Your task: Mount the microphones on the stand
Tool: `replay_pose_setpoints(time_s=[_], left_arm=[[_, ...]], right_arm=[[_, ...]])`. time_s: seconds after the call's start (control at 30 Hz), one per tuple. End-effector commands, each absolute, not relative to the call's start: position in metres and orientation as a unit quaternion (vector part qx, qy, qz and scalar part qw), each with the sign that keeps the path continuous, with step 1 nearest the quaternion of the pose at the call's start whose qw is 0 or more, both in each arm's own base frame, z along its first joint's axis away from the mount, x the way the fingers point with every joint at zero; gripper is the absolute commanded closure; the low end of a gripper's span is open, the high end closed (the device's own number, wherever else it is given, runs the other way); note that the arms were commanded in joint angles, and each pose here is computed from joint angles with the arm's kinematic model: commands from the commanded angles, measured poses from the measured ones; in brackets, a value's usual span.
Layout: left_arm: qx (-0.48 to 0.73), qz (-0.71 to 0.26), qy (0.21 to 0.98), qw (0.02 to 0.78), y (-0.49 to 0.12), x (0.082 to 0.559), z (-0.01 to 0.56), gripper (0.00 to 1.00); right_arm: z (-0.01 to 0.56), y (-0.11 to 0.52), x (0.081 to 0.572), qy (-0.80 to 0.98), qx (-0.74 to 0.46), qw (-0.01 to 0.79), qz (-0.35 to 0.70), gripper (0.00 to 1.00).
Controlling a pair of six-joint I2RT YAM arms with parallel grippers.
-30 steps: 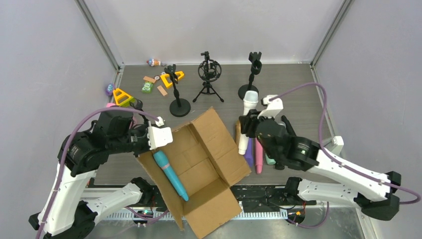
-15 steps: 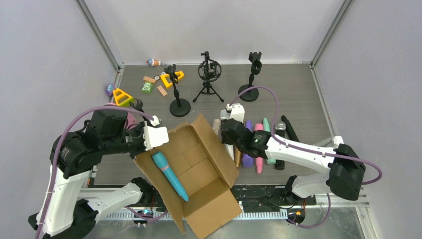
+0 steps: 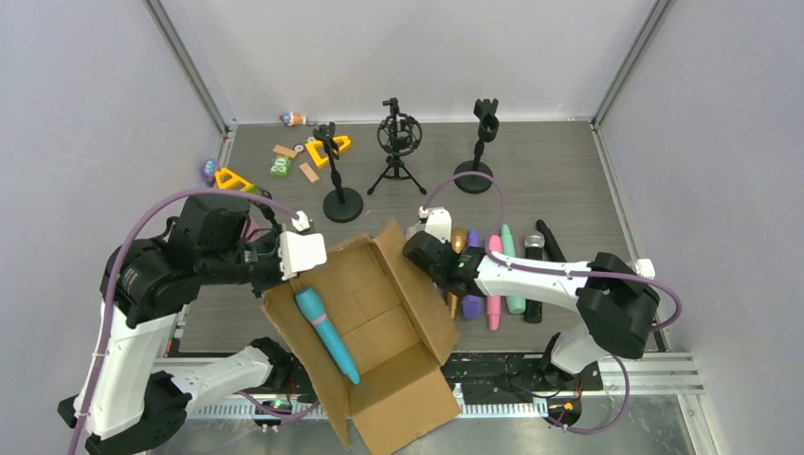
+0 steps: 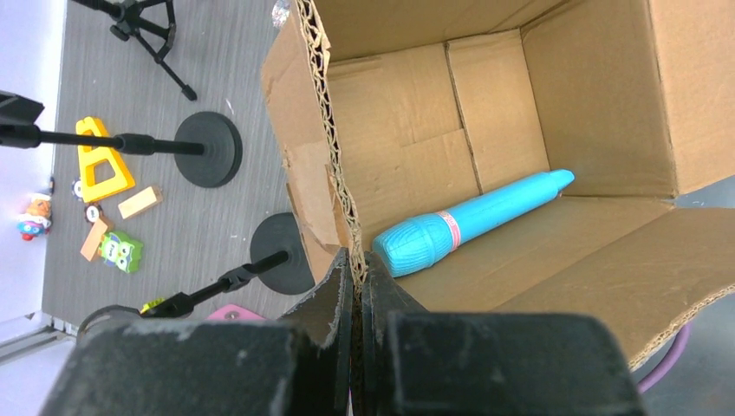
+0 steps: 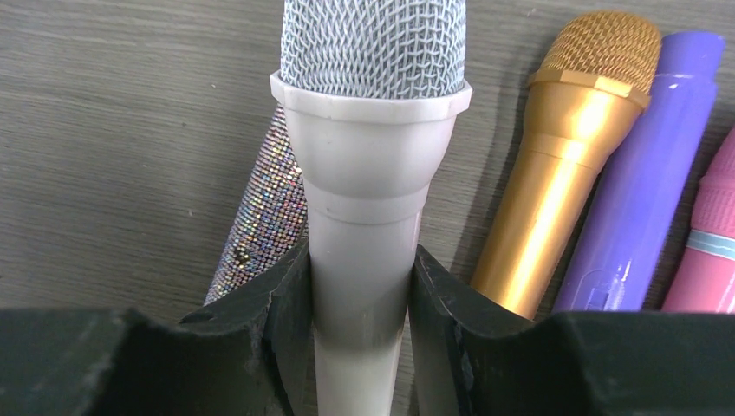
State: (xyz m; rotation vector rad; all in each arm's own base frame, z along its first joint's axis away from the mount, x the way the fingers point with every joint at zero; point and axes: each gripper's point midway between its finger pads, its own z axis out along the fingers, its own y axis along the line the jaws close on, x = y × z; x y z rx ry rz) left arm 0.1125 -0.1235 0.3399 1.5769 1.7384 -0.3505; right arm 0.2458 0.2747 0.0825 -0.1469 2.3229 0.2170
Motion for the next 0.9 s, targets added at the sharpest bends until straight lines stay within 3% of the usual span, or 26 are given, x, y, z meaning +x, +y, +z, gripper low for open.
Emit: replay_pose_setpoints(time_s=[0.0, 0.87], left_arm=[[0.627, -0.183, 0.695, 0.299, -0.115, 0.077, 0.327, 1.00], [0.627, -0.186, 0.684, 0.323, -0.104, 0.060, 0.332, 1.00]], right_arm=[[0.084, 0.288, 0.252, 0.914, -0.030, 0.391, 0.100, 0.95], [0.043, 0.247, 0.248, 0.925, -0.005, 0.380, 0.024, 0.95]])
